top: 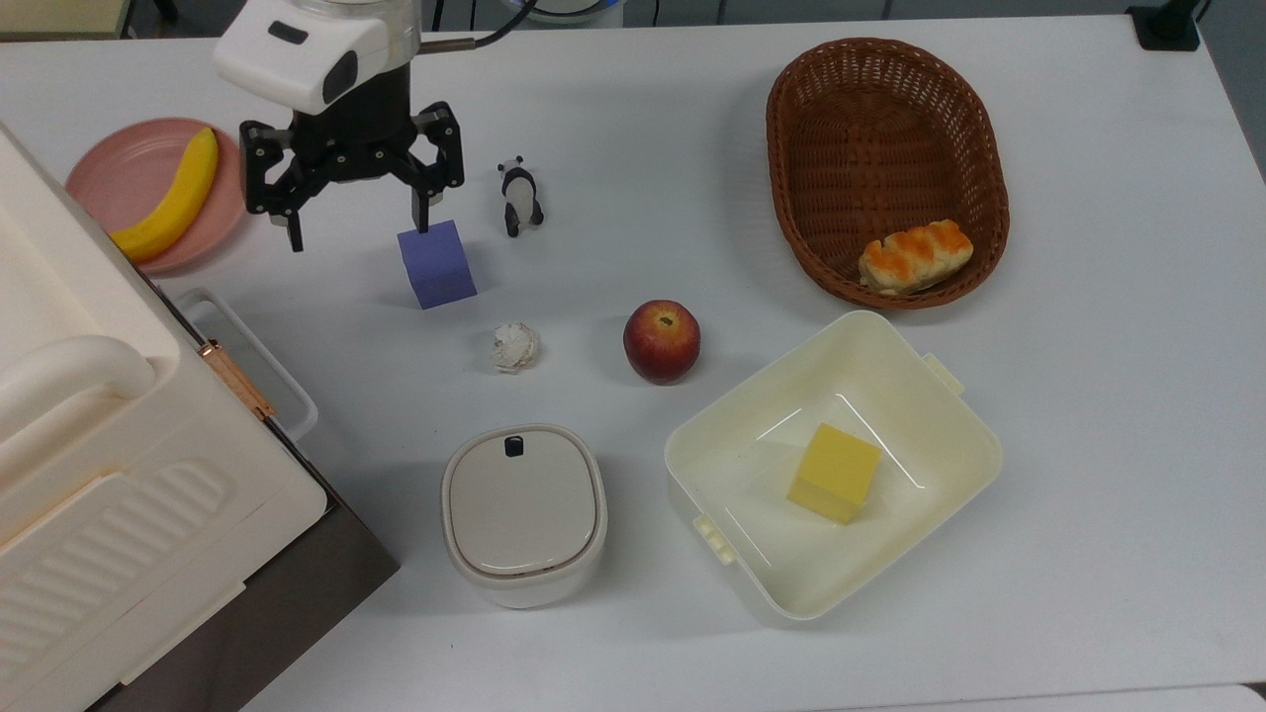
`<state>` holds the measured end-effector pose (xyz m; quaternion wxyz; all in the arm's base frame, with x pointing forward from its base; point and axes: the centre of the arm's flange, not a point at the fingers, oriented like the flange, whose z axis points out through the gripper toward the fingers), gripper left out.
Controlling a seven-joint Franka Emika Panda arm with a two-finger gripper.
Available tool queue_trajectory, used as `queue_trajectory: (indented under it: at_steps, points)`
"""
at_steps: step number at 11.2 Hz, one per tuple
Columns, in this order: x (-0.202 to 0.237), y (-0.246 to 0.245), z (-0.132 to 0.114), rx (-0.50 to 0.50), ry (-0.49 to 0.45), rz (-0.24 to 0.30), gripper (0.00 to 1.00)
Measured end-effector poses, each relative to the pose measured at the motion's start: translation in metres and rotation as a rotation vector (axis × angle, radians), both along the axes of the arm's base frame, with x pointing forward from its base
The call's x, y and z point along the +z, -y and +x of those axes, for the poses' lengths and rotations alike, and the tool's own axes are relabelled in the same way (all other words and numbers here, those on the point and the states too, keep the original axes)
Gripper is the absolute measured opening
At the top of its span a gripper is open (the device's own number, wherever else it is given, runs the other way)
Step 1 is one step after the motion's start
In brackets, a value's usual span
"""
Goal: Slide open the drawer
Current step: 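Move the gripper from above the tray toward the wooden cabinet drawer, then lower the open gripper to the drawer's front handle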
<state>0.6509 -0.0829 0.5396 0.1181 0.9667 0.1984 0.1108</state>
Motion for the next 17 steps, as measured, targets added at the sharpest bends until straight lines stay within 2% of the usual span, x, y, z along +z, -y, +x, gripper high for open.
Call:
queue_trajectory:
  at_steps: [5,7,9,17]
  points:
    - [-0.009,0.040,-0.001,0.104,-0.033,-0.052,1.00]
    - [-0.028,0.042,0.004,0.126,-0.069,-0.070,1.00]
    - [-0.044,0.043,0.010,0.136,-0.083,-0.088,1.00]
    - [-0.071,0.067,0.017,0.112,-0.096,-0.092,1.00]
